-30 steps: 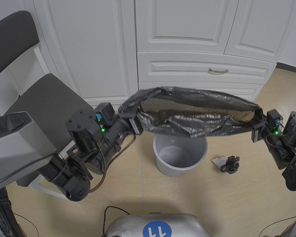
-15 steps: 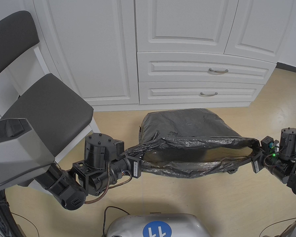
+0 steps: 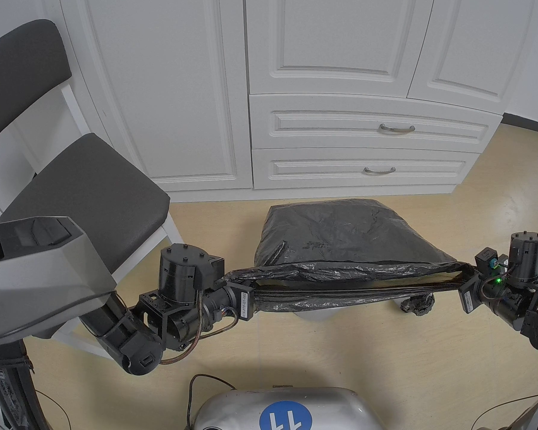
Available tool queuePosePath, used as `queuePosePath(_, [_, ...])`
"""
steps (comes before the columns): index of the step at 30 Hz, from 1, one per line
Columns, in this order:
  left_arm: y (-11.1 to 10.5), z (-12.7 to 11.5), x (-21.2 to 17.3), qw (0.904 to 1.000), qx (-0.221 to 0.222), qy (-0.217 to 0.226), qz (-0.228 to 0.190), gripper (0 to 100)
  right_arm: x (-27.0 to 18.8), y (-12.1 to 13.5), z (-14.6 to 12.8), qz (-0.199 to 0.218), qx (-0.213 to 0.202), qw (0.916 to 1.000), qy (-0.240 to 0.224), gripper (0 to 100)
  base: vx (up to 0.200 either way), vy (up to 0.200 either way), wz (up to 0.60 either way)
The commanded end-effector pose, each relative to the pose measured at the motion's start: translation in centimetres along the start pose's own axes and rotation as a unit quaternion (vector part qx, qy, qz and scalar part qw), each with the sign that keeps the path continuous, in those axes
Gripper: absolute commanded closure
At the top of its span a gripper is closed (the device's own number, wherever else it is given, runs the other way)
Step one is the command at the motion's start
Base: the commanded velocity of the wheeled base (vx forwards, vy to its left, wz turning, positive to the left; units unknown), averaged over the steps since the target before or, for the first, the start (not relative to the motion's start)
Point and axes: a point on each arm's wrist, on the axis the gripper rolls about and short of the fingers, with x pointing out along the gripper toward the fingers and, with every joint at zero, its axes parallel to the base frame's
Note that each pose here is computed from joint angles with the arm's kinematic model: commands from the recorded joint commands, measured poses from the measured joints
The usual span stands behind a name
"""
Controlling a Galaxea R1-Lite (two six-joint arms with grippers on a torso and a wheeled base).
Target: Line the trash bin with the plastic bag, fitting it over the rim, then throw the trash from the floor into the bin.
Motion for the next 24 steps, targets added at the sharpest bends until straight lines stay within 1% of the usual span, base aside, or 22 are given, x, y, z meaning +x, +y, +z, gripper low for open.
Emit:
queuePosePath(1, [0.1, -0.4, 0.0, 0.9999, 0.013, 0.001, 0.01, 100, -0.2, 0.2, -0.1, 0.007, -0.003, 1.0, -0.004, 100, 0.0, 0.0, 0.0])
queuePosePath(4, [0.2, -0.6, -0.4, 0.9988, 0.046, -0.015, 0.013, 100, -0.4, 0.5, -0.3, 0.032, -0.023, 0.9991, -0.013, 100, 0.0, 0.0, 0.0])
queuePosePath(5, [0.3, -0.7, -0.6, 0.9981, 0.055, -0.025, 0.01, 100, -0.5, 0.6, -0.5, 0.048, -0.035, 0.998, -0.021, 100, 0.0, 0.0, 0.0])
queuePosePath(7, [0.3, -1.3, -0.5, 0.9968, 0.068, -0.043, 0.006, 100, -0.6, 0.8, -0.6, 0.064, -0.049, 0.9961, -0.035, 100, 0.0, 0.0, 0.0])
queuePosePath(9, [0.4, -1.8, -0.1, 0.9946, 0.08, -0.066, 0.002, 100, -0.4, 0.9, -0.6, 0.067, -0.051, 0.9952, -0.049, 100, 0.0, 0.0, 0.0])
queuePosePath(12, [0.5, -2.7, 0.8, 0.9916, 0.097, -0.086, 0.001, 100, 0.2, 1.1, -0.6, 0.064, -0.05, 0.9951, -0.056, 100, 0.0, 0.0, 0.0])
queuePosePath(16, [0.3, -3.3, 1.1, 0.9903, 0.108, -0.086, -0.018, 100, 1.2, 1.3, -0.2, 0.061, -0.049, 0.9946, -0.067, 100, 0.0, 0.0, 0.0])
queuePosePath(20, [0.1, -3.0, 0.9, 0.9892, 0.109, -0.091, -0.038, 100, 1.7, 2.1, 0.0, 0.069, -0.053, 0.9934, -0.075, 100, 0.0, 0.0, 0.0])
queuePosePath(21, [0.1, -2.9, 0.9, 0.9885, 0.11, -0.091, -0.051, 100, 1.8, 2.1, 0.1, 0.066, -0.052, 0.9932, -0.08, 100, 0.0, 0.0, 0.0])
queuePosePath(24, [0.0, -2.9, 0.8, 0.9875, 0.111, -0.09, -0.066, 100, 1.8, 2.1, 0.2, 0.063, -0.052, 0.993, -0.086, 100, 0.0, 0.0, 0.0])
